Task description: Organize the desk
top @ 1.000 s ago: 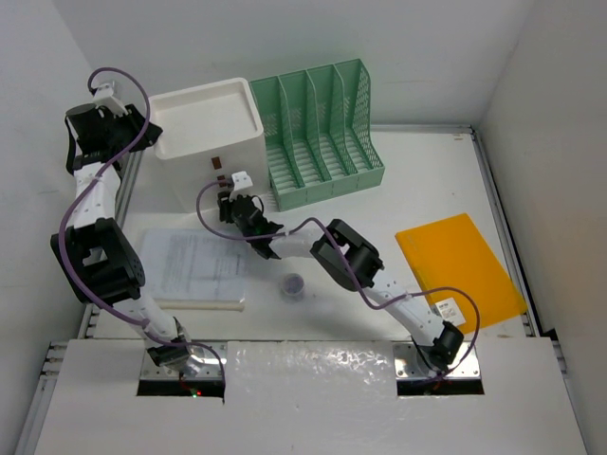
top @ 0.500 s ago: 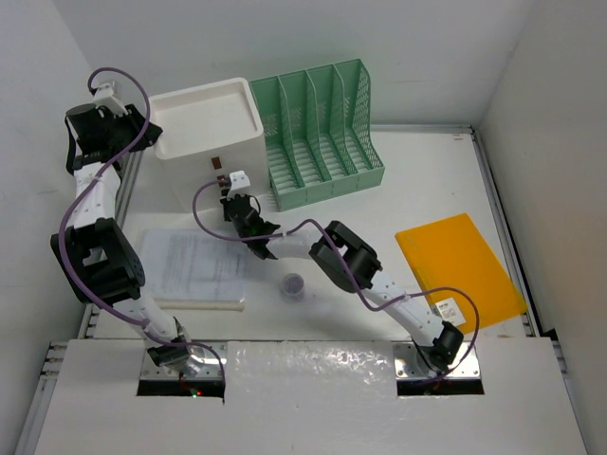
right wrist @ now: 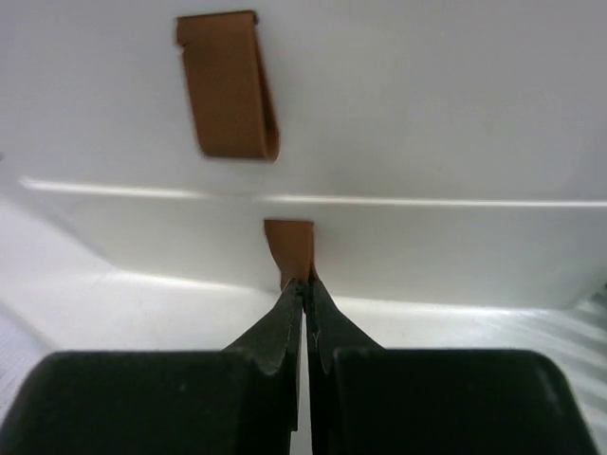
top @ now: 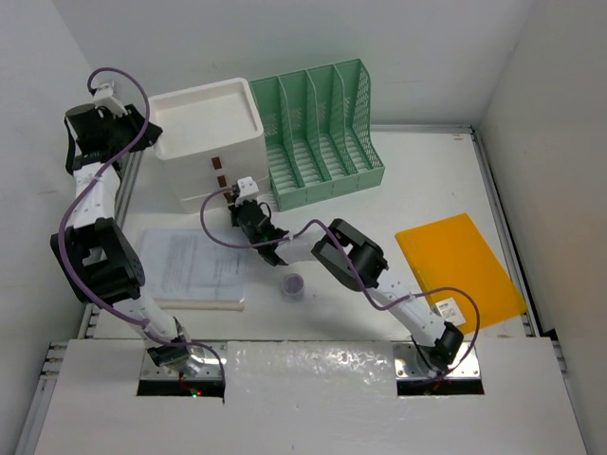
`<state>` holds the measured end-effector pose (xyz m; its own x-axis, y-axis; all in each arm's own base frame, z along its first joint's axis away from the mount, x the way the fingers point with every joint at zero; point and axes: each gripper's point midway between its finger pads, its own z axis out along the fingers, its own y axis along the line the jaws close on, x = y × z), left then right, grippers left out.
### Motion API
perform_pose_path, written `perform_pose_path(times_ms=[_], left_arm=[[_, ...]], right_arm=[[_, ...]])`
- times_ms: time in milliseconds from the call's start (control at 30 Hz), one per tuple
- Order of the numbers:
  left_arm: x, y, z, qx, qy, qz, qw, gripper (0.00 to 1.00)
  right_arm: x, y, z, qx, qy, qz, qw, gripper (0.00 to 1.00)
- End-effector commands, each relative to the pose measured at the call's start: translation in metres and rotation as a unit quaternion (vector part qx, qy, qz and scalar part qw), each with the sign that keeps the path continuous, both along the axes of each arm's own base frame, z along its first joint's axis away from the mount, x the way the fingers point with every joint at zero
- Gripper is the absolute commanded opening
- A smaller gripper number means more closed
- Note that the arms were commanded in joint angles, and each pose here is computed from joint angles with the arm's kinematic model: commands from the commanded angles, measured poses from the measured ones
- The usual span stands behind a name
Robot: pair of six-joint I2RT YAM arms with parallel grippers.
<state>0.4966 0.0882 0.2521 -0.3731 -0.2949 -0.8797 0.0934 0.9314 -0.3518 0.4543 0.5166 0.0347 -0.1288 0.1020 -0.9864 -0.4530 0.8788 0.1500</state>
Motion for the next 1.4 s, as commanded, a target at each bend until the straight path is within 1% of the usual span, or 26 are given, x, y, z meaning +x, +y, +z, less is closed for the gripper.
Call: perform_pose_path(times_ms=[0,67,100,167,200,233,267,367,400,433,467,500,533,567,600,633,700,733,767,867,967,1100,1267,1300,1367], left_arm=[[-0.034,-0.054,-0.055,-0.105,0.117,-0.092,0.983,0.00],[-0.034,-0.052,-0.055,-0.106,0.118,-0.091,0.983,0.00],[-0.034,-0.052,-0.055,-0.107,0.118,-0.090,0.983,0.00],[-0.034,-0.051,-0.053,-0.105,0.116,-0.089,0.984,0.00],[-0.034,-0.050,-0.052,-0.103,0.115,-0.086,0.984,0.00],[-0.034,-0.050,-0.052,-0.103,0.114,-0.086,0.984,0.00],[-0.034,-0.049,-0.051,-0.104,0.113,-0.085,0.985,0.00],[-0.033,-0.049,-0.049,-0.107,0.109,-0.082,0.985,0.00],[-0.032,-0.050,-0.048,-0.108,0.108,-0.083,0.985,0.00],[-0.032,-0.050,-0.048,-0.109,0.108,-0.083,0.985,0.00],[-0.033,-0.050,-0.047,-0.109,0.107,-0.083,0.985,0.00],[-0.032,-0.050,-0.046,-0.109,0.106,-0.083,0.985,0.00],[-0.033,-0.050,-0.046,-0.110,0.106,-0.083,0.985,0.00],[-0.033,-0.050,-0.044,-0.110,0.103,-0.083,0.985,0.00],[-0.033,-0.051,-0.044,-0.111,0.103,-0.084,0.985,0.00],[-0.033,-0.051,-0.044,-0.113,0.102,-0.083,0.985,0.00],[-0.033,-0.052,-0.044,-0.114,0.101,-0.085,0.985,0.00],[-0.033,-0.052,-0.043,-0.116,0.102,-0.085,0.984,0.00],[-0.033,-0.053,-0.043,-0.117,0.101,-0.087,0.984,0.00],[-0.037,-0.056,-0.044,-0.124,0.105,-0.095,0.982,0.00],[-0.047,-0.064,-0.050,-0.136,0.113,-0.104,0.979,0.00],[-0.055,-0.071,-0.050,-0.154,0.118,-0.115,0.974,0.00],[-0.062,-0.078,-0.034,-0.168,0.111,-0.125,0.972,0.00],[-0.064,-0.079,-0.031,-0.168,0.109,-0.124,0.972,0.00],[-0.067,-0.079,-0.025,-0.163,0.101,-0.121,0.974,0.00]], right_arm=[[-0.017,0.003,0.056,0.055,-0.037,0.040,0.997,0.00],[-0.025,0.003,0.062,0.067,-0.043,0.049,0.996,0.00],[-0.033,0.000,0.053,0.062,-0.034,0.060,0.996,0.00],[-0.042,-0.002,0.067,0.078,-0.038,0.069,0.994,0.00],[-0.052,-0.006,0.056,0.067,-0.028,0.075,0.995,0.00],[-0.057,-0.008,0.066,0.076,-0.033,0.076,0.994,0.00],[-0.061,-0.011,0.063,0.077,-0.034,0.075,0.994,0.00],[-0.054,-0.010,0.067,0.085,-0.028,0.054,0.995,0.00],[-0.046,-0.012,0.066,0.083,-0.026,0.041,0.995,0.21],[-0.042,-0.012,0.050,0.072,-0.013,0.036,0.997,0.32],[-0.035,-0.007,0.057,0.084,-0.018,0.030,0.996,0.37],[-0.032,-0.006,0.054,0.085,-0.018,0.025,0.996,0.40],[-0.028,-0.007,0.035,0.075,-0.011,0.010,0.997,0.46],[-0.022,-0.001,0.042,0.087,-0.018,0.006,0.996,0.47],[-0.018,0.001,0.040,0.088,-0.018,0.003,0.996,0.47],[-0.014,-0.003,0.035,0.074,-0.010,-0.013,0.997,0.48],[-0.002,0.001,0.041,0.074,-0.018,-0.035,0.996,0.49],[0.001,0.000,0.033,0.061,-0.010,-0.043,0.997,0.49],[0.007,0.005,0.036,0.065,-0.012,-0.052,0.996,0.50],[0.010,0.011,0.031,0.064,-0.001,-0.050,0.997,0.51],[0.010,0.004,0.026,0.074,0.005,-0.065,0.995,0.52],[0.013,-0.002,0.021,0.081,0.020,-0.078,0.993,0.49],[0.026,-0.003,0.012,0.112,0.045,-0.078,0.990,0.49],[0.029,-0.005,0.013,0.123,0.046,-0.079,0.988,0.49],[0.029,-0.011,0.014,0.121,0.034,-0.081,0.989,0.48]])
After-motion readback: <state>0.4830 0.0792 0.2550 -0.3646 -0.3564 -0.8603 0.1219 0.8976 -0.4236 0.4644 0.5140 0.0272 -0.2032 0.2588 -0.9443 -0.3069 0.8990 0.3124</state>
